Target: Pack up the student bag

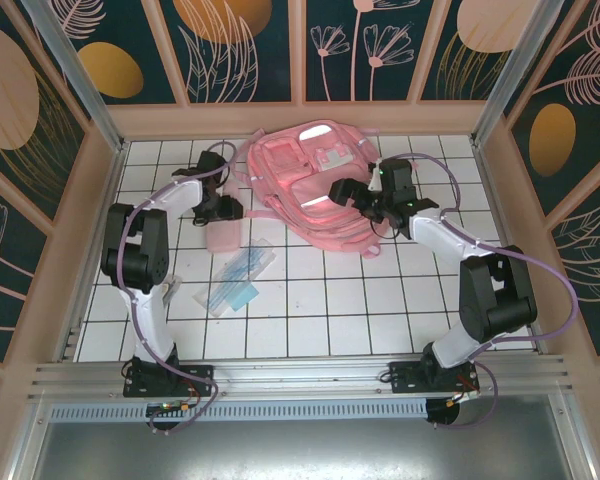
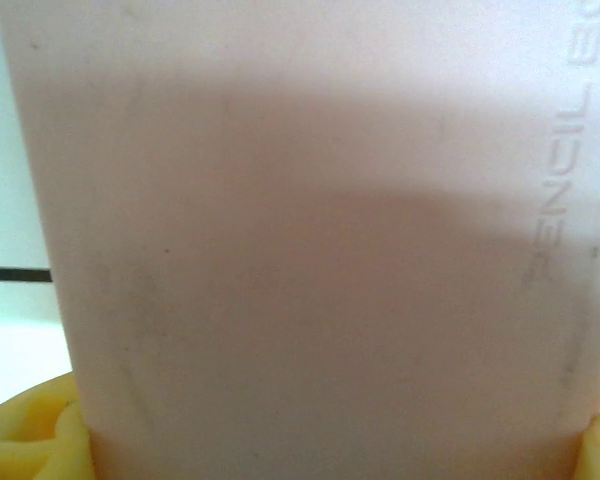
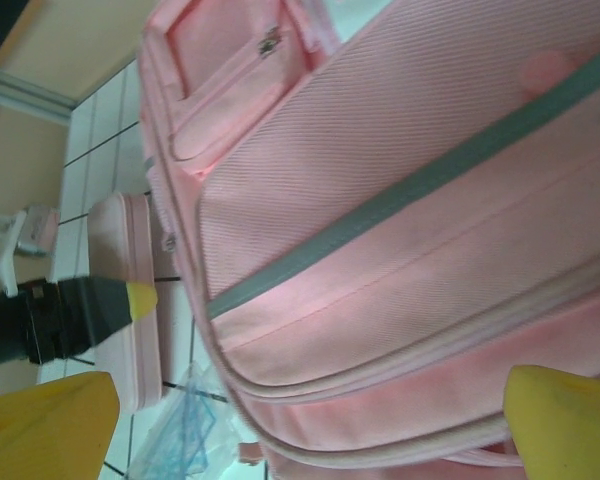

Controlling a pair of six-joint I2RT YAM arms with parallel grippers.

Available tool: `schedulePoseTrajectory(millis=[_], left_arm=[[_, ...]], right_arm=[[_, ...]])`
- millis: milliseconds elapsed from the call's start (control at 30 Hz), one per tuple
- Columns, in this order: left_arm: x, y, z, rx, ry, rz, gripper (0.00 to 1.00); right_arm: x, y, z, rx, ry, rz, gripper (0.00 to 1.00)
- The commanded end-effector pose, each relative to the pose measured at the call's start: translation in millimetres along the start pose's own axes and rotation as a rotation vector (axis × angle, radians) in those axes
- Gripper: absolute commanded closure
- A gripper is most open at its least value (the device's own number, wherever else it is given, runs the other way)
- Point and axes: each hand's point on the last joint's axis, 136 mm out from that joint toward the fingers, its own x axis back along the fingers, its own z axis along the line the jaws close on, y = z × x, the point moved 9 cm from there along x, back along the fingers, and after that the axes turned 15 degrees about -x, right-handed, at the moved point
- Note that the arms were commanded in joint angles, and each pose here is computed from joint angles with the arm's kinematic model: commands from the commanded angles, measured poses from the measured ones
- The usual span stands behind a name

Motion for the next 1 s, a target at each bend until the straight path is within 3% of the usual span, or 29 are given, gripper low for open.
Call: schedulePoseTrajectory(millis=[0,167,367,733,833,967], left_arm=[[55,39,-9,0.161,-0.125,-0.277,0.45],[85,44,-22,0.332,-0.374,-0.447,0.44],[105,30,-37,0.534,-0.649,-0.567,0.41],[125,5,-61,0.601,-0.800,-0.565,0.39],[124,-3,-63,0.608,-0.799,-0.553,0.39],[121,-8,-65,0.626,-0.800,-0.542,0.39]], right_arm=[[5,-10,35,0.099,0.161,0.025,0.01],[-12,-41,69,0.197,0.325,0.107,0.01],[-32,-72,94,0.266,0.477,0.159,0.01],[-73,-78,98,0.319,0.524,0.151,0.01],[-81,-79,102,0.337,0.524,0.139,0.06],[-87,-82,108,0.353,0.543,0.138,0.19]])
